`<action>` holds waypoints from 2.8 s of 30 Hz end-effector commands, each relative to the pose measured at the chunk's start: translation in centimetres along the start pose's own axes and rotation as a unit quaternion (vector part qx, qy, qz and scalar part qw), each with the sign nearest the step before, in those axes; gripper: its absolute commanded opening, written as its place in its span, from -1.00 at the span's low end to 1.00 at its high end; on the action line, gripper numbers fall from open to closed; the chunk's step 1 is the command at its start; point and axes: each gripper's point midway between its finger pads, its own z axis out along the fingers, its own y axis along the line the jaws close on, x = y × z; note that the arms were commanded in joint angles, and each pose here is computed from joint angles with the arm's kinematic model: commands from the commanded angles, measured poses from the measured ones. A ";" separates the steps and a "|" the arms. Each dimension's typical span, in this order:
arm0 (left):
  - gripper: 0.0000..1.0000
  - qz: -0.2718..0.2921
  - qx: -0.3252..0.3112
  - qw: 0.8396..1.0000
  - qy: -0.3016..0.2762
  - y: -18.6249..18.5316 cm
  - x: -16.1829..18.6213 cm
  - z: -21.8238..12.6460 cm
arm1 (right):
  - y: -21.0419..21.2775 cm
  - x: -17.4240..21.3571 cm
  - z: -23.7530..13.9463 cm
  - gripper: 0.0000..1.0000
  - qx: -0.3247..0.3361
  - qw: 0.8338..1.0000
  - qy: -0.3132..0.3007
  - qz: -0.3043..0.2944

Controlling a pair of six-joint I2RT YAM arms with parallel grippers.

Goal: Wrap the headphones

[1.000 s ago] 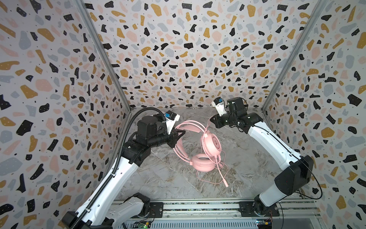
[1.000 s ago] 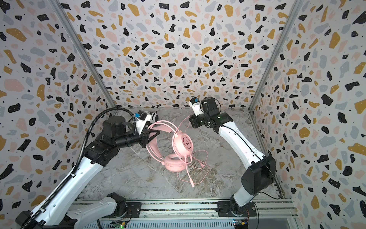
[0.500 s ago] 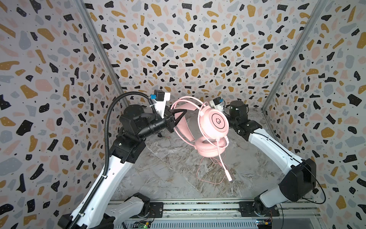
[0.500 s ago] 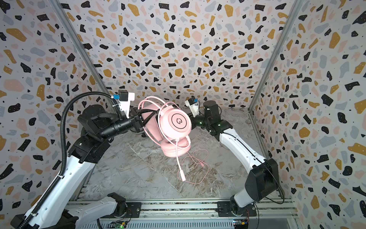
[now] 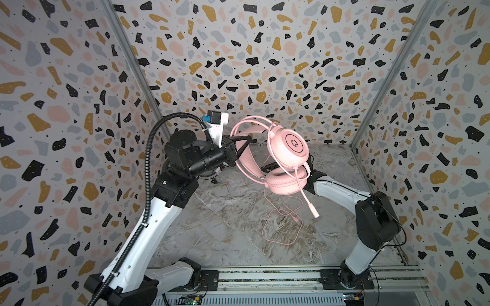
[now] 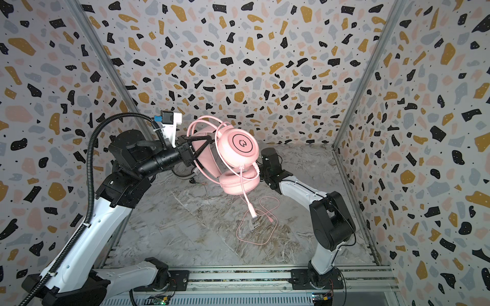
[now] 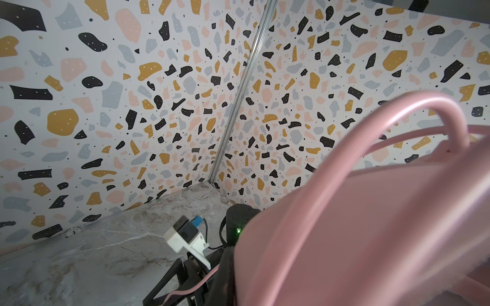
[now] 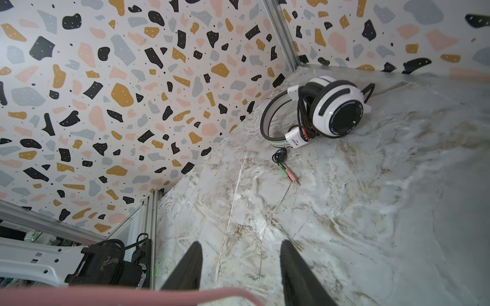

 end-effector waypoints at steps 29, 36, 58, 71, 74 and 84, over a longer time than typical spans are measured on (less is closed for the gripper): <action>-1.00 -0.044 -0.307 0.911 -0.270 11.9 -9.7 -5.0 | 13.0 12.5 -3.1 -0.74 -0.049 0.996 0.069 0.000; -1.00 -0.015 -0.383 0.888 -0.255 15.9 -8.7 -4.6 | 15.1 11.1 -3.2 -0.75 0.003 0.994 0.087 -0.071; -1.00 -0.017 -0.502 0.841 -0.200 27.3 -3.6 -8.4 | 20.8 1.4 -10.1 -1.00 0.054 0.984 -0.010 -0.169; -1.00 -0.037 -0.504 0.856 -0.109 30.3 2.8 -6.6 | 22.3 -3.1 -13.9 -1.00 0.102 0.971 -0.069 -0.207; -1.00 -0.005 -0.519 0.853 -0.048 29.5 6.1 -6.1 | 21.8 -5.7 -14.4 -1.00 0.129 0.964 -0.096 -0.211; -1.00 0.110 -0.455 0.866 0.173 24.6 15.2 -5.7 | 18.6 -14.7 -18.5 -1.00 0.203 0.938 -0.169 -0.225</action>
